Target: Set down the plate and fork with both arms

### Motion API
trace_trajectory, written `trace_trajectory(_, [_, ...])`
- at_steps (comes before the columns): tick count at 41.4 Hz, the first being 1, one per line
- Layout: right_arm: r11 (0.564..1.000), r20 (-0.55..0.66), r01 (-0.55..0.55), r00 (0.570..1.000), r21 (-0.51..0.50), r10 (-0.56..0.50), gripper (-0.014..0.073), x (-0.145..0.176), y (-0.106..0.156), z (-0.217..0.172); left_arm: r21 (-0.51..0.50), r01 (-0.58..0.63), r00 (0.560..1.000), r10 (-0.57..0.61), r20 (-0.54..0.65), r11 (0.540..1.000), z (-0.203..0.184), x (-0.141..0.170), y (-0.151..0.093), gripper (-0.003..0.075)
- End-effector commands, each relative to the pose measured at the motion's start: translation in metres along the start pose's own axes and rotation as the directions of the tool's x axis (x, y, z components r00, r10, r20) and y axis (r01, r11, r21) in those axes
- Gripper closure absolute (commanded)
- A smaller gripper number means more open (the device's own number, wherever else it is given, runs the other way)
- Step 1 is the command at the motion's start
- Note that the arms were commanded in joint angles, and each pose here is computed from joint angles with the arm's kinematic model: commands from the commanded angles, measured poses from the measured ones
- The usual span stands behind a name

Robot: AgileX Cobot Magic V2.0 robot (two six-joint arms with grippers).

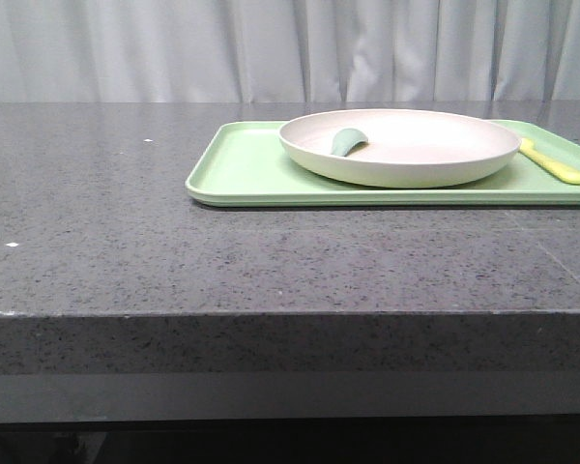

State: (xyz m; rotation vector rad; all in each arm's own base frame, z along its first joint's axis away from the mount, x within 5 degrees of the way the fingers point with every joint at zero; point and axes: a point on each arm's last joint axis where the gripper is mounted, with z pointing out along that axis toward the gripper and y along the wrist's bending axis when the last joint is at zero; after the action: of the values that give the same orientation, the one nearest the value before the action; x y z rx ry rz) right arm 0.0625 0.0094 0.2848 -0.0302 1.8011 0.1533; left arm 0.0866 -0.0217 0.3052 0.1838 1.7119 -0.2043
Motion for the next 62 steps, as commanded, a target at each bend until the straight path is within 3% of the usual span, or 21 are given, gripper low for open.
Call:
trace_trajectory(1, [1.000, 0.096, 0.011, 0.995, 0.004, -0.011, 0.0662, -0.014, 0.000, -0.002, -0.004, 0.002, 0.992, -0.002, 0.127, 1.000, -0.012, -0.006, 0.000, 0.0739])
trace_trajectory(14, [1.000, 0.096, 0.011, 0.995, 0.004, -0.011, 0.0662, -0.014, 0.000, -0.002, -0.106, 0.016, 0.969, 0.011, 0.246, 0.994, -0.041, 0.057, 0.006, 0.0739])
trace_trajectory(30, [1.000, 0.089, 0.011, 0.996, 0.004, -0.011, 0.0662, -0.014, 0.000, -0.002, -0.140, 0.023, 0.992, -0.005, 0.124, 0.990, -0.020, 0.109, 0.011, 0.0739])
trace_trajectory(62, [1.000, 0.088, 0.011, 0.996, 0.004, -0.011, 0.0662, -0.014, 0.000, -0.002, -0.140, 0.025, 0.993, -0.008, 0.119, 0.990, -0.019, 0.110, 0.011, 0.0739])
